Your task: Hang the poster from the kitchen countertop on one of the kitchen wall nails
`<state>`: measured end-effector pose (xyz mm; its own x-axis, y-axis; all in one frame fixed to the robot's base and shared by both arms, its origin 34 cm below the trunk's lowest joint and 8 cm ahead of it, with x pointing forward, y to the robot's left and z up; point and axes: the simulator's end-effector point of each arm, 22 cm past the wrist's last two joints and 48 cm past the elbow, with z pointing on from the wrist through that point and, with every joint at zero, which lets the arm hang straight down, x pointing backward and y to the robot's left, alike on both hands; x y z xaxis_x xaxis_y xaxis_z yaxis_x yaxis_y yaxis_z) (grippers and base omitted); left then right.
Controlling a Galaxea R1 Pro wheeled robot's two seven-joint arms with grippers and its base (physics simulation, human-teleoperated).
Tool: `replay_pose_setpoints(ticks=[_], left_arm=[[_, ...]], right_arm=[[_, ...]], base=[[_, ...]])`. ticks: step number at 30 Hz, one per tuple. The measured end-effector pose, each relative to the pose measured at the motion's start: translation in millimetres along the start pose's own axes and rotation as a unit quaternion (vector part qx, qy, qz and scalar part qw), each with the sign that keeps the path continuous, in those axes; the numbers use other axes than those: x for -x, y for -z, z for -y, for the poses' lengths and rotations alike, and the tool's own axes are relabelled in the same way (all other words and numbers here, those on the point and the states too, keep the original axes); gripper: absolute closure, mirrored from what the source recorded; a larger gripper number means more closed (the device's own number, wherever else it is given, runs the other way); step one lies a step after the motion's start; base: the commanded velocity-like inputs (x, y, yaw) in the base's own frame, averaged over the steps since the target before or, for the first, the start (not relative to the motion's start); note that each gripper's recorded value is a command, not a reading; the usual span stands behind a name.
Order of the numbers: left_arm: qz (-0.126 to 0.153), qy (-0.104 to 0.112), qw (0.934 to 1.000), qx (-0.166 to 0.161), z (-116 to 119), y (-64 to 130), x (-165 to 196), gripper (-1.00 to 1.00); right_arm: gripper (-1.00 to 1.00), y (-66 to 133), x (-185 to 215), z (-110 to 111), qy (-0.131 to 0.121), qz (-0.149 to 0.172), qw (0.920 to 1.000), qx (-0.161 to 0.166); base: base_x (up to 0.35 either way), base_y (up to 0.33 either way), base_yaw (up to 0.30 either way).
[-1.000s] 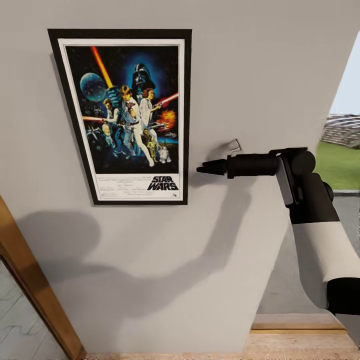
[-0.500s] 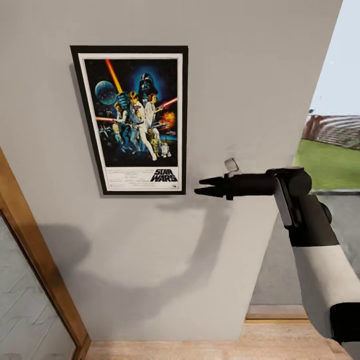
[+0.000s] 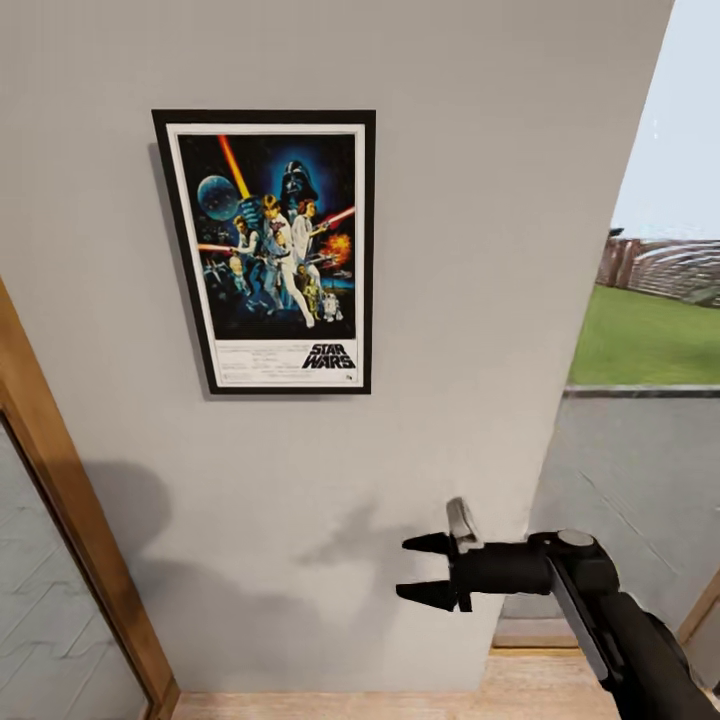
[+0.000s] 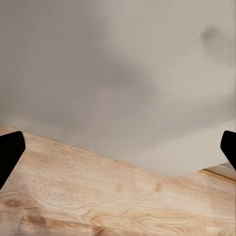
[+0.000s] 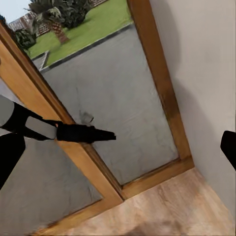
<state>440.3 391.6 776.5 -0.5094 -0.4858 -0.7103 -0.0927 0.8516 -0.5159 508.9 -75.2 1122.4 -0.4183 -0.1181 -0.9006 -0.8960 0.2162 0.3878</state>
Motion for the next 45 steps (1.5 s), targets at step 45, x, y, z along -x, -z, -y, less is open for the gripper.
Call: replay_pose_setpoints(ticks=[45], left_arm=[[-0.018, 0.030, 0.8939, 0.447, -130, 72.3, -53, -1.00]], right_arm=[[-1.00, 151.4, -510, 74, -0.237, -0.220, 0.7655, -0.556]], base=[[0.000, 0.000, 0.000]])
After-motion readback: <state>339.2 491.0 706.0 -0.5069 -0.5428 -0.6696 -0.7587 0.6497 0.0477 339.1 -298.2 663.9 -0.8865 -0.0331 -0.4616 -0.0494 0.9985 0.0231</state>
